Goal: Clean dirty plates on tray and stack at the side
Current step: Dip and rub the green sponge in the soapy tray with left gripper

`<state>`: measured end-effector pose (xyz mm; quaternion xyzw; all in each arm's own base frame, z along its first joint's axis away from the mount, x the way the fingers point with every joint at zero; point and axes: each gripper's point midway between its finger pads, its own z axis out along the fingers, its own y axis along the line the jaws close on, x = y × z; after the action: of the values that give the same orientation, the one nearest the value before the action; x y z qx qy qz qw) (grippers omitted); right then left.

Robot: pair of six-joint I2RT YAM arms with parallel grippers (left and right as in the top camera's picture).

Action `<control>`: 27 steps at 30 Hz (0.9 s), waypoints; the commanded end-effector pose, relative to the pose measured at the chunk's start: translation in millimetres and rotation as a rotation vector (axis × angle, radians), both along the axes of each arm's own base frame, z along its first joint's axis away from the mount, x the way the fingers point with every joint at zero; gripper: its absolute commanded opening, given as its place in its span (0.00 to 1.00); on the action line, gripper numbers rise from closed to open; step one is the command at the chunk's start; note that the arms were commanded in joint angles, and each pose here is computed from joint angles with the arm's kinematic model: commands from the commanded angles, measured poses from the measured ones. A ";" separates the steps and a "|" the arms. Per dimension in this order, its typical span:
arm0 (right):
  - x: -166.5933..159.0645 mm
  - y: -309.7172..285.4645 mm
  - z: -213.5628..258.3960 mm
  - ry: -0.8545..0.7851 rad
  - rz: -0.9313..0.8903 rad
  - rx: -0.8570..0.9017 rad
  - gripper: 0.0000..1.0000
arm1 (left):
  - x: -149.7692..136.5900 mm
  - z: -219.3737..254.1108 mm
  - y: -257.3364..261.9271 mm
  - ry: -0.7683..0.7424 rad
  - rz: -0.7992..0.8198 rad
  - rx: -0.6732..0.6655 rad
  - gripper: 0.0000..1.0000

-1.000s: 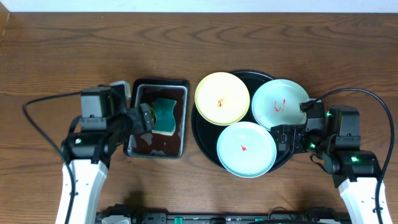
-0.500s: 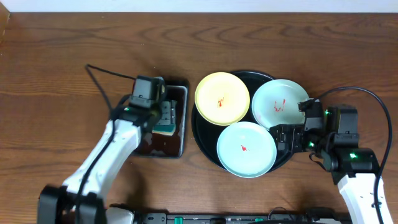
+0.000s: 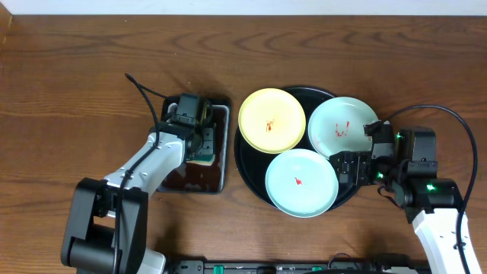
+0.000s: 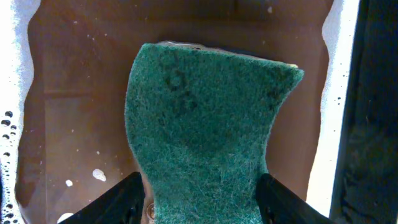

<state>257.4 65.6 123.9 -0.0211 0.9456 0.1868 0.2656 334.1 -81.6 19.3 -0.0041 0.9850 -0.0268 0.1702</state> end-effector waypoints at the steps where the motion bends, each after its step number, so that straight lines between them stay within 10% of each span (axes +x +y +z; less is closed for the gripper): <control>1: 3.2 4.0 7.2 -0.015 0.007 0.011 0.99 | 7.0 2.2 -1.2 -0.013 0.012 0.000 0.56; 22: 3.2 4.0 7.2 -0.015 0.007 0.011 0.99 | -7.1 -21.7 -0.8 0.063 0.064 -0.006 0.43; 27: 3.3 4.0 7.2 -0.016 0.007 0.011 0.99 | -4.6 -19.5 -0.7 0.050 0.065 -0.006 0.19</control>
<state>257.5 65.6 124.0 -0.0211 0.9455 0.1868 0.2658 335.7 -83.3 10.9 -0.0402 0.9851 -0.0338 0.1640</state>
